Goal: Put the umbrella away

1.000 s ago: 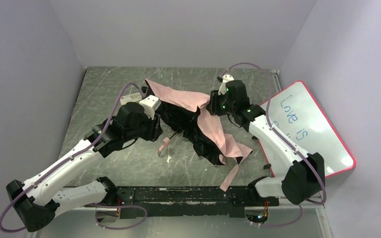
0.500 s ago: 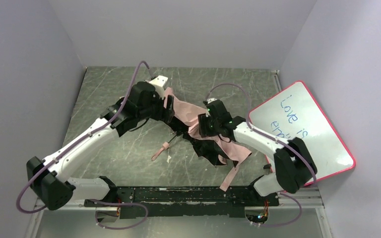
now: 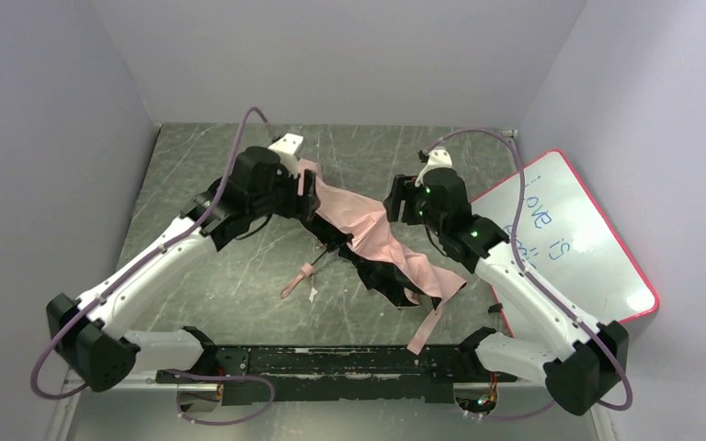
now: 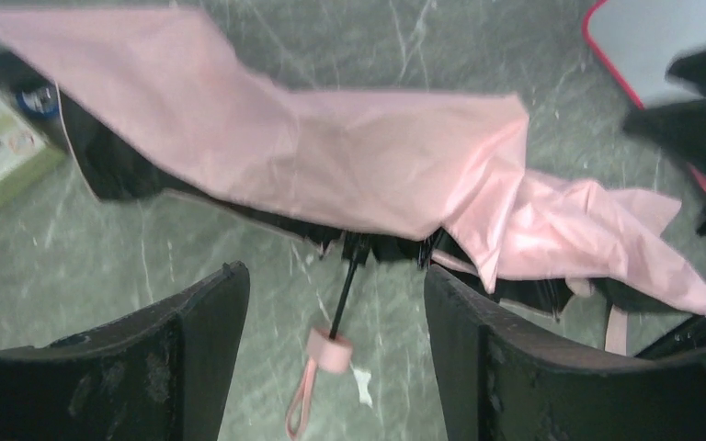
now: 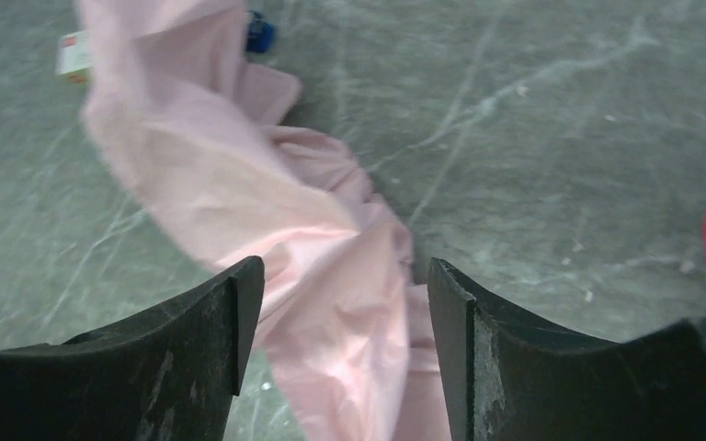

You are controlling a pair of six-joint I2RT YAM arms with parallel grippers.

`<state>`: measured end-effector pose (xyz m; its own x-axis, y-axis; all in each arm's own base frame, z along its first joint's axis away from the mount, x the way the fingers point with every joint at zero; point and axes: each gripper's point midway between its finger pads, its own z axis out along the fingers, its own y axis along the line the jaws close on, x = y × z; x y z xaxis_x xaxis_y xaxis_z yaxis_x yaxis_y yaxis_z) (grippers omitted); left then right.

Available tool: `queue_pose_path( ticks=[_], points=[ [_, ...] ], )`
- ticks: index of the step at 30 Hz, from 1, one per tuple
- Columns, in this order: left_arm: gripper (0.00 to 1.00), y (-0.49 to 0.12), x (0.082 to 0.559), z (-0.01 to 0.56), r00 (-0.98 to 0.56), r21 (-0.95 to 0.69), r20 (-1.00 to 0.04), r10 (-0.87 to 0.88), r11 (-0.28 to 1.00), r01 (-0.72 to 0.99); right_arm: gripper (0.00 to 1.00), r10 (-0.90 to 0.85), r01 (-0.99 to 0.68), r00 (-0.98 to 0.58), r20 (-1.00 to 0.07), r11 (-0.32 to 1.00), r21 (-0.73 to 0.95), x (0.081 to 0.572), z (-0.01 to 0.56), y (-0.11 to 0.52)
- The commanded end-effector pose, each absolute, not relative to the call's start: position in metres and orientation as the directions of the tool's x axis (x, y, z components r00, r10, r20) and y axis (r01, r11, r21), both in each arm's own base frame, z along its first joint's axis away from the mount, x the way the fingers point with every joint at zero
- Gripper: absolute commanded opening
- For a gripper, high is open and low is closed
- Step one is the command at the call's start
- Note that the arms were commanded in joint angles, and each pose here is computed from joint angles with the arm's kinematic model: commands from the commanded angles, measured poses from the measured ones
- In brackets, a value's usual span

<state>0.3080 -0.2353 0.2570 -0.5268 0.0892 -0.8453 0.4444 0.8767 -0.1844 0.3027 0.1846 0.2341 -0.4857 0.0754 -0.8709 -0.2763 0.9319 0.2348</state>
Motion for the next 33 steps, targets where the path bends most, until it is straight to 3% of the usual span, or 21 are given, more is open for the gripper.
queue_pose_path(
  ticks=[1, 10, 14, 20, 33],
  points=[
    [0.72, -0.212, 0.27, 0.234, -0.625, -0.286, -0.781, -0.001, 0.89, 0.356, 0.68, 0.114, -0.105, -0.537, -0.836, 0.974, 0.201, 0.333, 0.206, 0.151],
    [0.78, -0.2, 0.19, 0.164, -0.796, -0.505, -0.593, -0.12, 0.825, 0.252, 0.71, 0.063, -0.02, -0.572, -0.818, 0.996, 0.09, 0.428, 0.162, 0.132],
    [0.82, -0.213, 0.175, 0.143, -0.822, -0.552, -0.553, -0.136, 0.799, 0.239, 0.7, -0.036, -0.148, -0.644, -0.764, 0.986, 0.079, 0.453, 0.127, 0.146],
    [0.81, -0.242, 0.176, 0.116, -0.828, -0.549, -0.544, -0.138, 0.805, 0.226, 0.71, -0.266, -0.45, -0.689, -0.674, 0.886, 0.11, 0.453, 0.072, 0.186],
    [0.66, -0.261, 0.208, 0.083, -0.804, -0.49, -0.582, -0.121, 0.841, 0.228, 0.71, -0.412, -0.627, -0.661, -0.627, 0.763, 0.16, 0.417, 0.044, 0.222]
  ],
)
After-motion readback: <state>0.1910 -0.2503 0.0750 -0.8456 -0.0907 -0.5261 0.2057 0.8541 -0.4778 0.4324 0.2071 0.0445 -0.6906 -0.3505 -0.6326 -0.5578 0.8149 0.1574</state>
